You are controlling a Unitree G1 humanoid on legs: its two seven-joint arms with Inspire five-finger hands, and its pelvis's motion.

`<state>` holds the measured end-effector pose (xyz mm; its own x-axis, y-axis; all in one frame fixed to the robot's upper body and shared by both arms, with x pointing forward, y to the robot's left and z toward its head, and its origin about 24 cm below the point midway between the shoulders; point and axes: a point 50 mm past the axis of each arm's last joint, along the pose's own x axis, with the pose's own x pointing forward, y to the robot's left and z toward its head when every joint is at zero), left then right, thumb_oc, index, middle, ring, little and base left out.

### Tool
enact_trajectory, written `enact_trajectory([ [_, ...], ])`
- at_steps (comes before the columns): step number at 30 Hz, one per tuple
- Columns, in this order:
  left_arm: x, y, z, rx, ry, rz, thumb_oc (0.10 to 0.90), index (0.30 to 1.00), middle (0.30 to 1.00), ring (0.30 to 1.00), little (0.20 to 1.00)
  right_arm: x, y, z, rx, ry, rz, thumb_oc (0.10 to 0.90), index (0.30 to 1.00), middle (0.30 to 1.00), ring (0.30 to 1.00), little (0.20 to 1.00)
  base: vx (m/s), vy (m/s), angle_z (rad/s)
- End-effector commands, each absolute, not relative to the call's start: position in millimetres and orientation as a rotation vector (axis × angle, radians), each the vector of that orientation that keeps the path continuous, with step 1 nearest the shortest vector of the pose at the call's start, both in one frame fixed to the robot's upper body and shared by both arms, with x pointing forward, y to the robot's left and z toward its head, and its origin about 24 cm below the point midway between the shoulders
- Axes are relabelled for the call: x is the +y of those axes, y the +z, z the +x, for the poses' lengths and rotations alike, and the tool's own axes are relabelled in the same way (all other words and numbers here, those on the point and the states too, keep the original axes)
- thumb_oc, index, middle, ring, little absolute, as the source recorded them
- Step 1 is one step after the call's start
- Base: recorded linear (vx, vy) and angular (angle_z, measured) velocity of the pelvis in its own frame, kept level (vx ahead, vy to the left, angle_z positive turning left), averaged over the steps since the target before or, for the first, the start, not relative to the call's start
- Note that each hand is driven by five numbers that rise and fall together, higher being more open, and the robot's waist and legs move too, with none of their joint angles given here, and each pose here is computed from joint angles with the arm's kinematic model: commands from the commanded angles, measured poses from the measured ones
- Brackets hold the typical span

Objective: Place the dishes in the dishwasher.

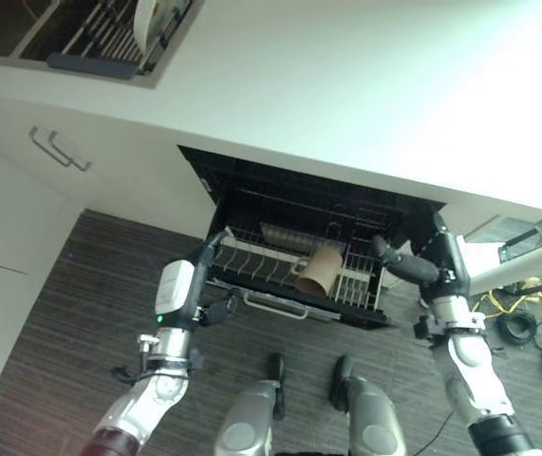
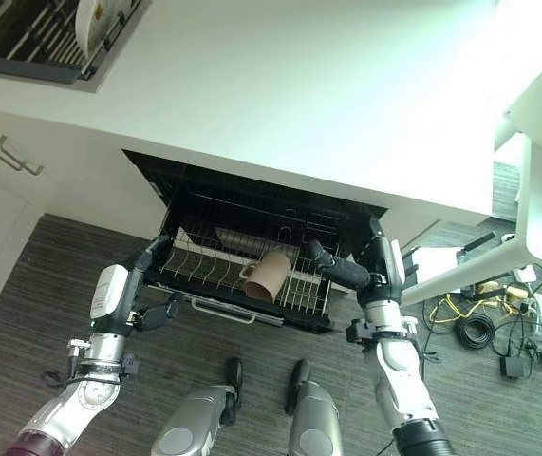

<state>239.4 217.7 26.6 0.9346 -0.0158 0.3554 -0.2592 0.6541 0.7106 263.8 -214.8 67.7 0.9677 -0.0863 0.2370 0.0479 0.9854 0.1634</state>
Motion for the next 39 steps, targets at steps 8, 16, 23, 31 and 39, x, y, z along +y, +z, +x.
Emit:
enact_trajectory([
  [8, 247, 47, 227, -0.454, 0.481, 0.748, 0.800, 0.900, 0.900, 0.900, 0.900, -232, 126, 239, -0.664, -0.082, 0.336, 0.800, 0.900, 0.900, 0.900, 0.900, 0.06, 0.174, -0.09],
  [16, 295, 45, 204, -0.324, 0.827, 0.695, 0.800, 0.900, 0.900, 0.900, 0.900, -231, 126, 229, -0.680, -0.018, 0.333, 0.800, 0.900, 0.900, 0.900, 0.900, 0.01, 0.095, -0.05],
  [23, 315, 16, 180, -0.140, 0.949, 0.682, 0.800, 0.900, 0.900, 0.900, 0.900, -252, 126, 220, -0.699, 0.015, 0.335, 0.800, 0.900, 0.900, 0.900, 0.900, 0.04, -0.060, 0.37],
  [31, 298, -101, 128, 0.633, 0.857, 0.289, 0.800, 0.900, 0.900, 0.900, 0.900, -245, 161, 235, -0.776, 0.021, 0.290, 0.800, 0.900, 0.900, 0.900, 0.900, 0.07, 0.589, 0.06],
  [39, 243, -154, 86, 1.068, 0.494, 0.067, 0.800, 0.900, 0.900, 0.900, 0.900, -244, 173, 229, -0.819, -0.091, 0.329, 0.800, 0.900, 0.900, 0.900, 0.900, 0.03, 0.491, 0.15],
])
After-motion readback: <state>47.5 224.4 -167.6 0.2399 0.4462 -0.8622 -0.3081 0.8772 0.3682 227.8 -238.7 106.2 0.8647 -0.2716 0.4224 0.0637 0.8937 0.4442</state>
